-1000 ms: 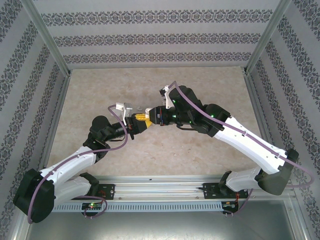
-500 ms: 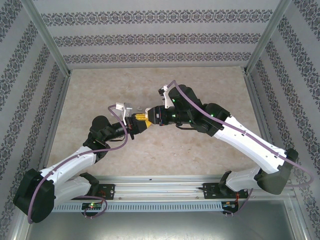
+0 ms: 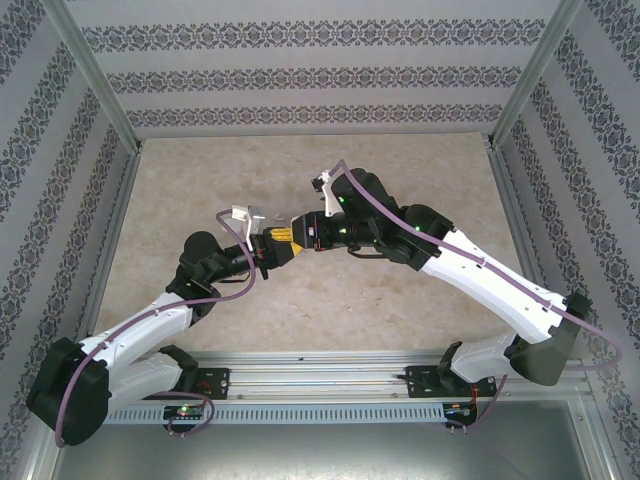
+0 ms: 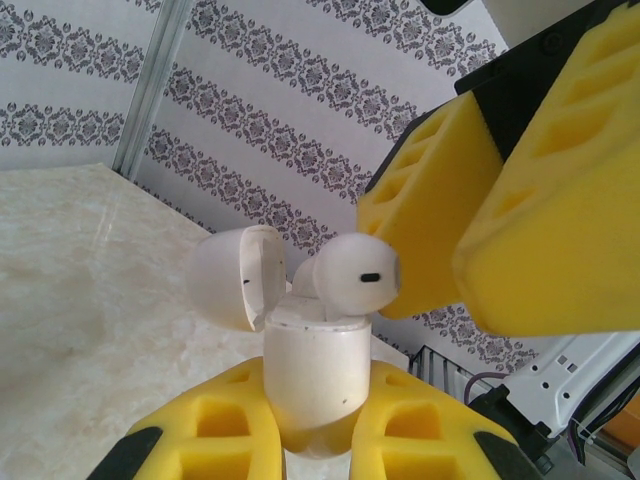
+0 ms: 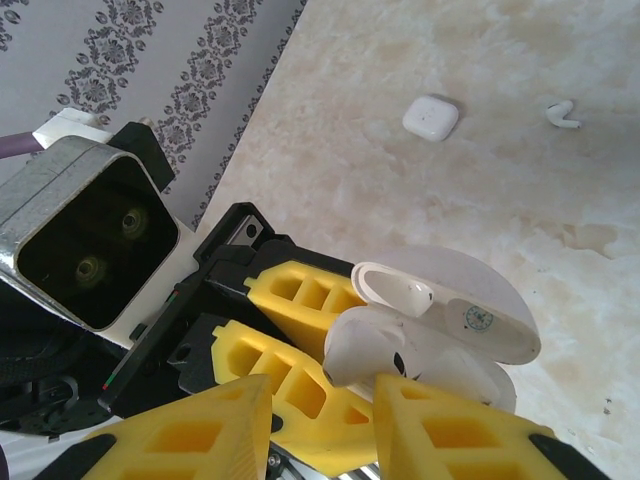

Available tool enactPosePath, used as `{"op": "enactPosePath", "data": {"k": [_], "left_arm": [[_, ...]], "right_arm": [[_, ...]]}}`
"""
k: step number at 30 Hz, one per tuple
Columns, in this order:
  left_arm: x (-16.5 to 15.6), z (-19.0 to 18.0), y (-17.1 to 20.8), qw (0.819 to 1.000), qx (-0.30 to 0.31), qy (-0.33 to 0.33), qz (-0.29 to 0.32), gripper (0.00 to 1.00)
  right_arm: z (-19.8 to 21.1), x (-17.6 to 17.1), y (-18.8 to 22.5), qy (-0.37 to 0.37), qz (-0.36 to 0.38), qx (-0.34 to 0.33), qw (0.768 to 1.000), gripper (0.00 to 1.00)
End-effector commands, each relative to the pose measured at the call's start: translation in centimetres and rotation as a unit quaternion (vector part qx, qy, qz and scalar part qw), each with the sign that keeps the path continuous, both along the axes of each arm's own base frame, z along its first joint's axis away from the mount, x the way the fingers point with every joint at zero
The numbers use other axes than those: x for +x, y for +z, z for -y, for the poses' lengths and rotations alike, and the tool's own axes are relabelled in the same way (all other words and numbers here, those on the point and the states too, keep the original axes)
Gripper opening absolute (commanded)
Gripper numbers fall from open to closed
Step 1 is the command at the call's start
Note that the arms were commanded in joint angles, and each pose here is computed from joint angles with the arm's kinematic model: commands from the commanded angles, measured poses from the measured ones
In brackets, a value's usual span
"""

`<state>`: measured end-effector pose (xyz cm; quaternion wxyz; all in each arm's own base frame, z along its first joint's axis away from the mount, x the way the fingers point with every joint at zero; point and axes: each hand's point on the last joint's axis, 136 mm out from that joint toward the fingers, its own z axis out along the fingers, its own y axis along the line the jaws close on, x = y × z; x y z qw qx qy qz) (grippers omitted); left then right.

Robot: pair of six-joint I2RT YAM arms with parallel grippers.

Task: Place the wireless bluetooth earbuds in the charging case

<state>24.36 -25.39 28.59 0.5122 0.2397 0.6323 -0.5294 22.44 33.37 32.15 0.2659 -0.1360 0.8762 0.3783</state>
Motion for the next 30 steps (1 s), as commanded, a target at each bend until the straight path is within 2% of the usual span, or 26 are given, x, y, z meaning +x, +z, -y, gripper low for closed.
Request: {"op": "enactPosePath", "data": {"k": [1, 12, 19, 25, 30], "left_arm": [[-0.6, -0.2, 1.4, 0.999, -0.015, -0.007, 0.029, 0.0], [-0.7, -0.2, 1.3, 0.999, -0.014, -0.007, 0.03, 0.0], [-1.3, -0.1, 2.0, 0.999, -0.012, -0.021, 0.045, 0.0], [-3.1, 0.4, 3.5, 0.995, -0.012, -0.072, 0.072, 0.0], [-4.1, 0.7, 4.2, 0.991, -0.015, -0.102, 0.088, 0.0]], "right_arm": [[-0.7, -0.1, 1.3, 0.007, 0.006, 0.015, 1.0, 0.32], [-0.5, -0.1, 2.5, 0.009, 0.014, 0.015, 1.0, 0.32], [3.1, 0.9, 3.7, -0.034, 0.038, 0.003, 0.999, 0.36], [5.1, 2.2, 3.3, -0.057, 0.01, 0.026, 0.998, 0.41], [4.7, 2.5, 2.8, -0.042, -0.032, 0.067, 0.996, 0.41]]}}
